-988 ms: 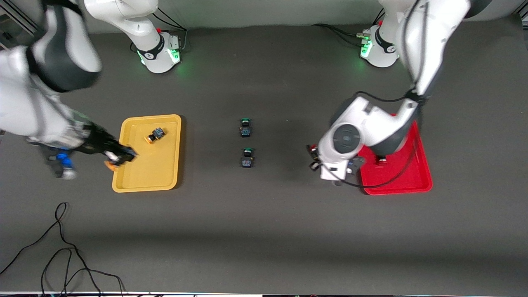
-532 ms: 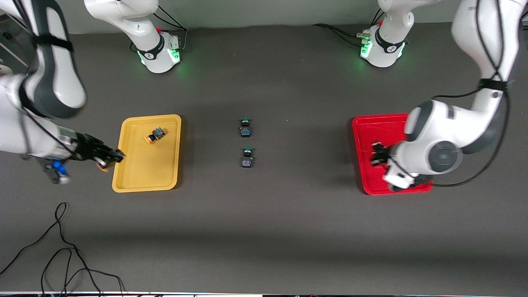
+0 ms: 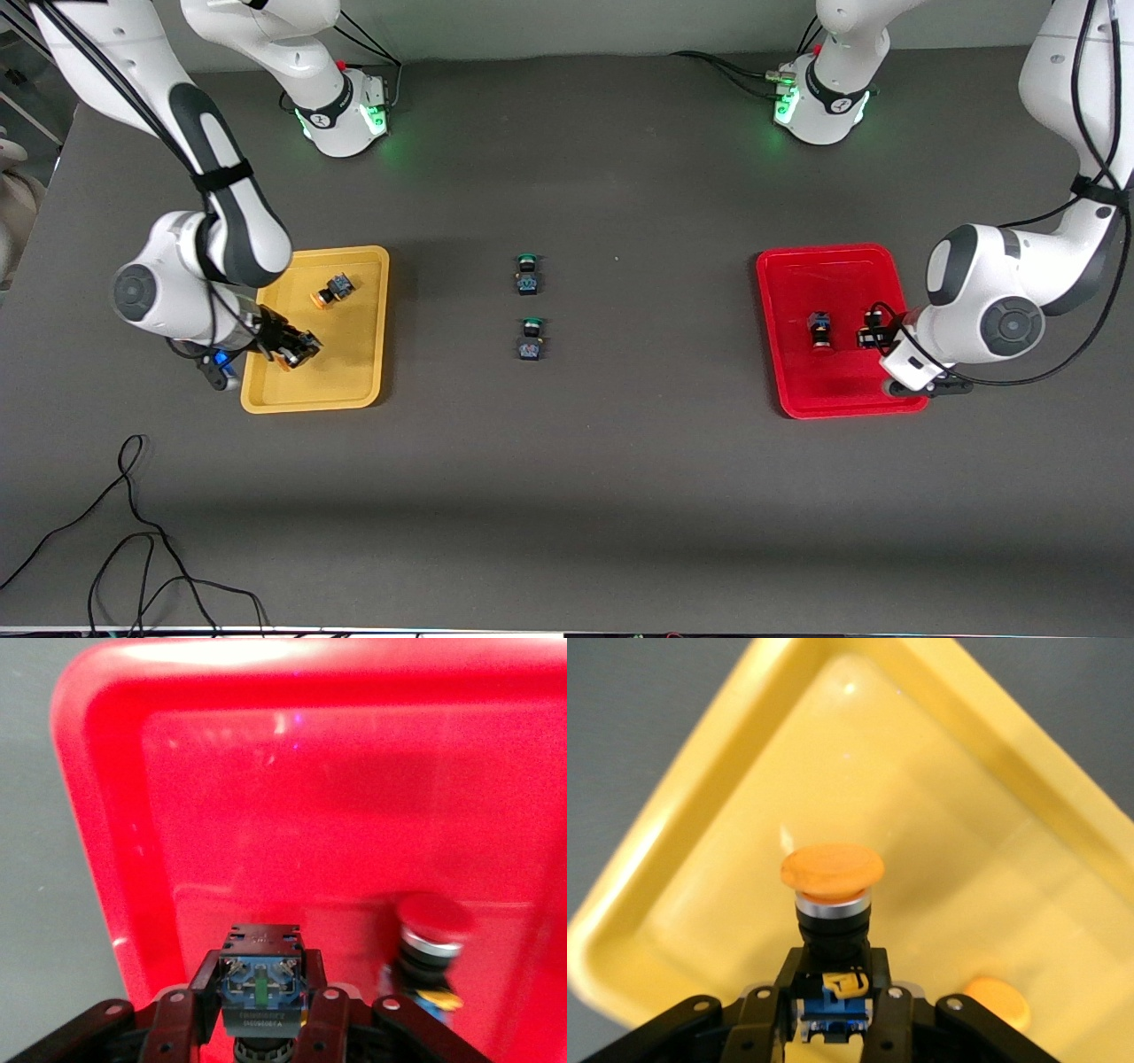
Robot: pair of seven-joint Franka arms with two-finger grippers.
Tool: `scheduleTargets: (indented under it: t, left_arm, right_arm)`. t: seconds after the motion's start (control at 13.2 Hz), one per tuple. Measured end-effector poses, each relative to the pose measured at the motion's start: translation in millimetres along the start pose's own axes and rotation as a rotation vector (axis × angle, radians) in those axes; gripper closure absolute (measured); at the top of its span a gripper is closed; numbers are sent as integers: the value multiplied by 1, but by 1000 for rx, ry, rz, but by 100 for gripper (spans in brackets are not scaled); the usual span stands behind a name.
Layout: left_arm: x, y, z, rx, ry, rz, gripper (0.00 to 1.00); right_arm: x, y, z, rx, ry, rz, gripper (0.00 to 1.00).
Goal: Place red and yellow buttons in trays
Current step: 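Release both buttons in their trays and raise both grippers away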
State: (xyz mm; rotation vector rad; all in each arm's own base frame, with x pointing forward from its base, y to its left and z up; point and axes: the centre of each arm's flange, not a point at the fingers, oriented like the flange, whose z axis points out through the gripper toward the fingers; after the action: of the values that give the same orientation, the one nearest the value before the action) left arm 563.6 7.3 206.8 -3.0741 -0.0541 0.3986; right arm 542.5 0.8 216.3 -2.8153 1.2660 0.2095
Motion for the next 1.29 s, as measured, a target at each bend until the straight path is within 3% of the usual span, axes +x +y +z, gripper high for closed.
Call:
scheduleTargets:
  t: [0.15,0.23,0.38,0.53,0.61,0.84,1.06,1.29]
  left_arm:
    - [-1,-2,18,2,3,21,59]
    - [-1,-3,21,4,1,32,52]
    - [0,-5,15,14,4,39,29]
    - [1,-13,-10,44,-6,43,4]
    - [1,-18,-31,65,-11,47,0]
    - [-11,-27,-117,48,-31,67,0]
    - [-39,-37,-208,39,-50,108,0]
    - [-65,-36,-280,24,-42,111,0]
  right_arm:
    - [0,-1,19,-6,7,-3,67]
    - [-1,-1,23,-10,5,-4,67]
    - [-1,-2,23,-9,5,-5,62]
    - [0,-3,22,-7,7,-5,42]
    - [0,-3,21,-5,9,-6,30]
    - [1,-12,-4,17,16,-13,0]
    - [-4,-28,-89,49,9,-52,0]
    - [-26,-30,-219,66,79,-198,0]
